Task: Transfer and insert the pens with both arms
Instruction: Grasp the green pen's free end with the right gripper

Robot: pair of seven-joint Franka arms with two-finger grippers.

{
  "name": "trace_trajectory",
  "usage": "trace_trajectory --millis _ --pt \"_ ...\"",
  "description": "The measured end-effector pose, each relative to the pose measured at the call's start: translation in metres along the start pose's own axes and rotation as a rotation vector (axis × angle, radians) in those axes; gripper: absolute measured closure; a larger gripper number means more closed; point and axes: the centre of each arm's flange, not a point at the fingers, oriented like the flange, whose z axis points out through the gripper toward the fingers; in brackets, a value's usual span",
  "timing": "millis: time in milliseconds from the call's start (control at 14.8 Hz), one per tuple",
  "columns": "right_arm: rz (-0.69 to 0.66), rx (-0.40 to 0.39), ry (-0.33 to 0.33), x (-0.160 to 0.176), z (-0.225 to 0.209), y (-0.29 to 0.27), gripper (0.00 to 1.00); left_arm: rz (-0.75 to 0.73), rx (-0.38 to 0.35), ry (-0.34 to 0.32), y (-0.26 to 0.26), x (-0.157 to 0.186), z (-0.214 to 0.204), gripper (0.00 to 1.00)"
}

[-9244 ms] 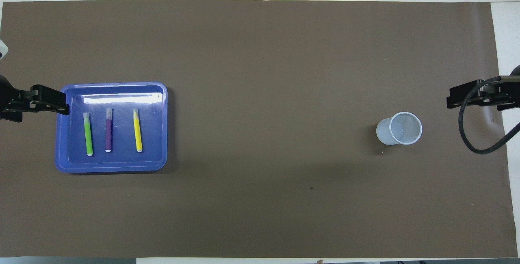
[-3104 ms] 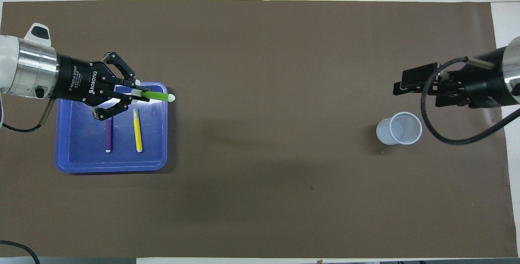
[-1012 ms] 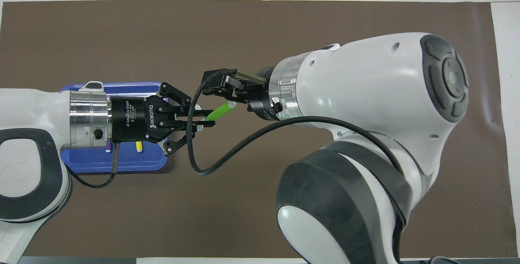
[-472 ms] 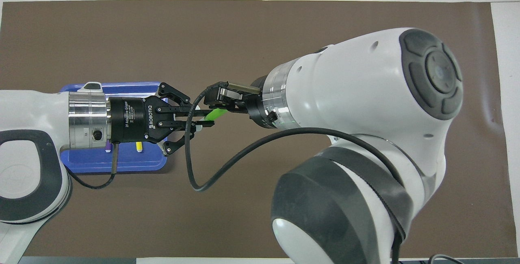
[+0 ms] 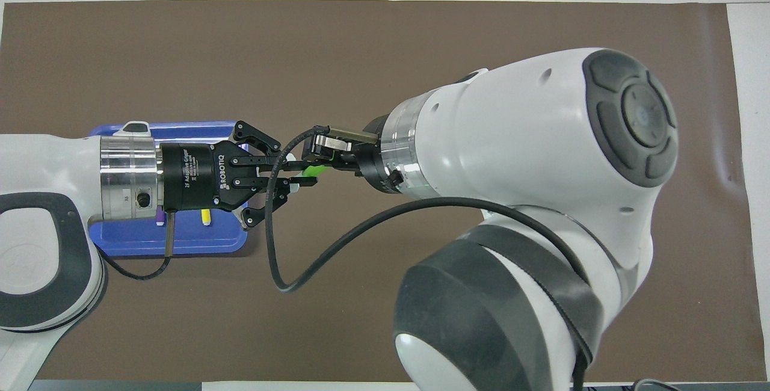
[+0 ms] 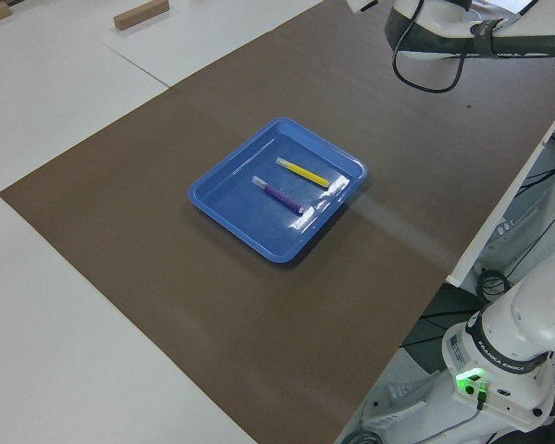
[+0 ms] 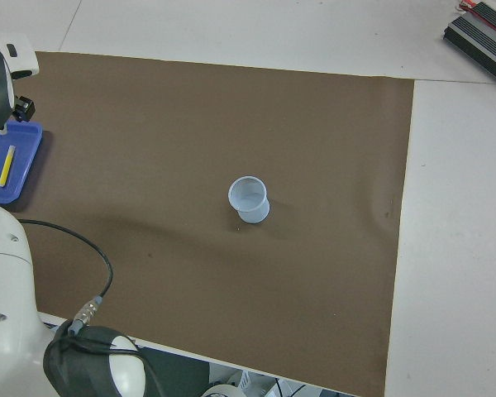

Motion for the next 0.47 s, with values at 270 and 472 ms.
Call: trace_trajectory --millis 270,472 --pt "-0.009 0.011 0.013 -0.0014 -0.0008 -0.0041 0.82 -0.002 -0.004 -0.003 0.0 0.0001 0.0 0.83" --pt "-0.011 0.022 0.028 -0.0008 -0.0012 -0.0061 0.82 -0.001 -0.019 -0.007 0.001 -0.0008 -0.0031 0.83"
